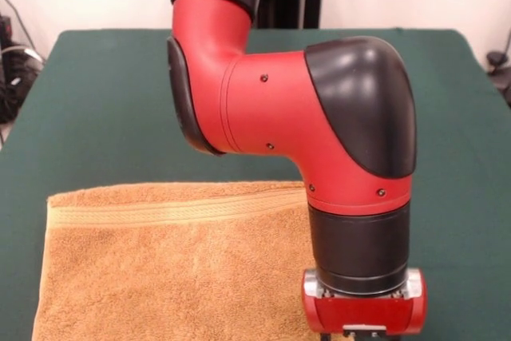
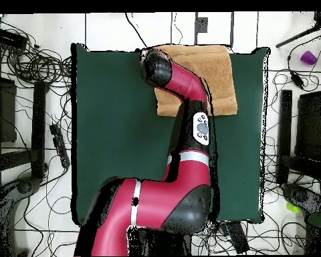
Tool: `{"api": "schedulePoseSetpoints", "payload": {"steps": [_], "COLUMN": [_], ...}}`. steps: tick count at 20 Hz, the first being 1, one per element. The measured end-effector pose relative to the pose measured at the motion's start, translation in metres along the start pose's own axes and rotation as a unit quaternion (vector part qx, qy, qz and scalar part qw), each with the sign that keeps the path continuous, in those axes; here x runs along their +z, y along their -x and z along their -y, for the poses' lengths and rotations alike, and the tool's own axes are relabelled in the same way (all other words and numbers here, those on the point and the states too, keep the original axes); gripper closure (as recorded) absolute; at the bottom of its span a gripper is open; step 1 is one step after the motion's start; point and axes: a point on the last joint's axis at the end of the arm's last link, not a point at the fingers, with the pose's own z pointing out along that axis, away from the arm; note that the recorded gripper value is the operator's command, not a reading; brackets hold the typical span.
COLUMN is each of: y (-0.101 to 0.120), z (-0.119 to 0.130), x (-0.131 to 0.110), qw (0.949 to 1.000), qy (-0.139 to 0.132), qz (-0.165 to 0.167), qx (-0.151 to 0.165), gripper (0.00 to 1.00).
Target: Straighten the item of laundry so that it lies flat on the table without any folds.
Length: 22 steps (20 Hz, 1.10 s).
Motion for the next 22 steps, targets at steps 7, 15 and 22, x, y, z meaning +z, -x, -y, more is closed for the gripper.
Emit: {"api": "schedulePoseSetpoints", "payload": {"steps": [7,15,22], "y": [0.002,0.002,0.003], "z": [-0.001,0.000,-0.001], "x": [0.005,0.016,0.017], "qw": [0.9999,0.9990,0.9988], "qy": [-0.004,-0.015,-0.018], "qz": [0.016,0.041,0.046], "qx": [-0.001,-0.009,-0.007], "gripper": [0.00,0.00,0.00]}}
